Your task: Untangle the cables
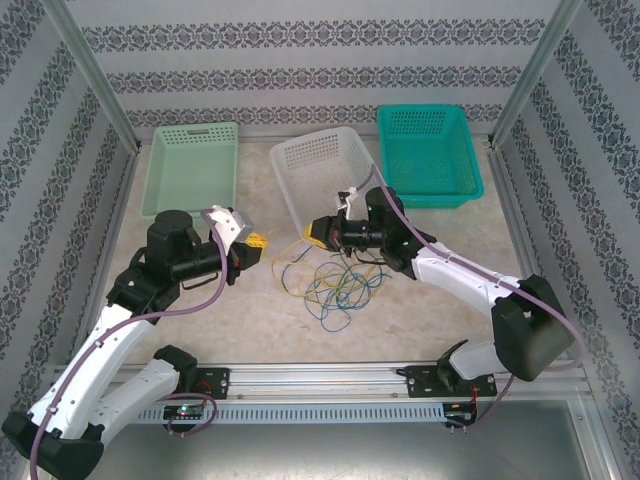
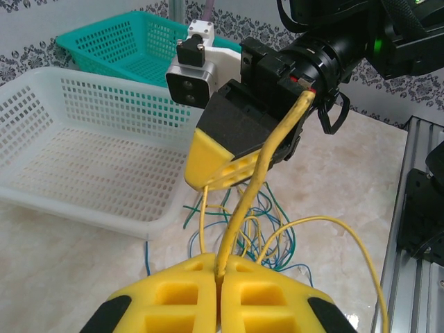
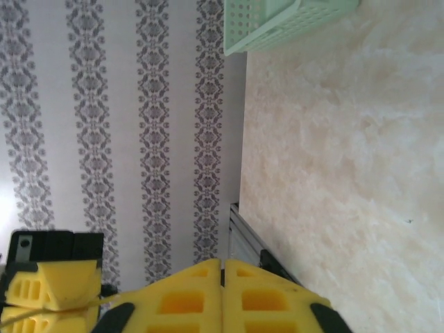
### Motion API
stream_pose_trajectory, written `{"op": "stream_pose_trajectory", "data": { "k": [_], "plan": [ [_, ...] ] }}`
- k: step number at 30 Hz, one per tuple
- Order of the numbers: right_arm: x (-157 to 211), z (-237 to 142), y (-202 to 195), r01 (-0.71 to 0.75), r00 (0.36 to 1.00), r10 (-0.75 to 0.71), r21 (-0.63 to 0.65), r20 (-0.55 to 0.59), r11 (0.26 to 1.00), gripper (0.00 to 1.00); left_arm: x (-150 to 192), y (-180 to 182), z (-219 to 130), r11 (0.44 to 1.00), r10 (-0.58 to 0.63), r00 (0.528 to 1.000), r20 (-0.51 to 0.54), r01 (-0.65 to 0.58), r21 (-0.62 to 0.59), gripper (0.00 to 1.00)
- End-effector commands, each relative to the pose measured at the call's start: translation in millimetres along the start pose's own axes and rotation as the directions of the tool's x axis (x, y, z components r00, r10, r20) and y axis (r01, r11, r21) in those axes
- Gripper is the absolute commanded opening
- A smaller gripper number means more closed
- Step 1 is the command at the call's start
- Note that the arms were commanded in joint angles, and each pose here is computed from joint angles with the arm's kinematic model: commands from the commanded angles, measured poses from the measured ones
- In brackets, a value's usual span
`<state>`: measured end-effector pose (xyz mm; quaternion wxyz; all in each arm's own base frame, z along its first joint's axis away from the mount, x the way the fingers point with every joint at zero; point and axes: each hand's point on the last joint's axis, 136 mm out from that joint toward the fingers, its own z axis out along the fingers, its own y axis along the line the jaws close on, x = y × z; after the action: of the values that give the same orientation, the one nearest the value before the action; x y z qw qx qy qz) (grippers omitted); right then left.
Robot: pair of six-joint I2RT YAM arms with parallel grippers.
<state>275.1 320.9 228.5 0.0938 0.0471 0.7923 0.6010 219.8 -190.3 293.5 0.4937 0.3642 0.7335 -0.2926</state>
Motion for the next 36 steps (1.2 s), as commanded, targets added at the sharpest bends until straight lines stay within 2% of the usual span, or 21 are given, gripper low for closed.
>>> {"op": "stream_pose_trajectory", "data": {
  "k": [1, 4, 7, 13, 19, 22, 24, 27, 31, 36],
  "plan": [
    [-11, -10, 9, 0.051, 0.997, -0.05, -0.017, 0.063, 0.999, 0.0, -5, -5, 2, 1.0, 0.015, 1.0, 0.023, -0.016, 0.026, 0.06],
    [-22, -26, 8, 0.061, 0.991, -0.059, -0.013, 0.123, 0.998, 0.0, -1, -1, 3, 1.0, -0.005, 1.0, 0.011, 0.005, 0.005, 0.07],
    [-44, -60, 12, 0.094, 0.965, -0.089, -0.007, 0.245, 0.996, 0.0, 6, 11, 5, 0.997, -0.04, 0.999, -0.016, 0.039, -0.063, 0.06],
    [-74, -149, 52, 0.261, 0.815, -0.209, -0.02, 0.541, 0.965, 0.0, 28, 43, 19, 0.96, -0.21, 0.975, -0.075, 0.191, -0.203, 0.08],
    [-59, -188, 96, 0.47, 0.652, -0.396, 0.065, 0.647, 0.88, 0.0, 49, 52, 57, 0.907, -0.41, 0.895, -0.177, 0.38, -0.179, 0.07],
    [-55, -201, 103, 0.534, 0.562, -0.49, 0.16, 0.666, 0.83, 0.0, 55, 59, 68, 0.864, -0.501, 0.839, -0.213, 0.468, -0.185, 0.07],
    [-54, -212, 106, 0.564, 0.478, -0.563, 0.255, 0.674, 0.785, 0.0, 63, 69, 70, 0.819, -0.57, 0.792, -0.22, 0.528, -0.222, 0.06],
    [-56, -226, 96, 0.554, 0.381, -0.657, 0.408, 0.651, 0.726, 0.0, 67, 87, 66, 0.747, -0.659, 0.737, -0.151, 0.616, -0.25, 0.04],
    [-61, -240, 68, 0.482, 0.312, -0.759, 0.593, 0.571, 0.645, 0.0, 61, 106, 56, 0.68, -0.71, 0.704, -0.008, 0.683, -0.268, 0.04],
    [-63, -264, 45, 0.37, 0.227, -0.801, 0.711, 0.555, 0.598, 0.0, 58, 134, 33, 0.573, -0.743, 0.639, 0.198, 0.761, -0.304, 0.04]
  ]
}}
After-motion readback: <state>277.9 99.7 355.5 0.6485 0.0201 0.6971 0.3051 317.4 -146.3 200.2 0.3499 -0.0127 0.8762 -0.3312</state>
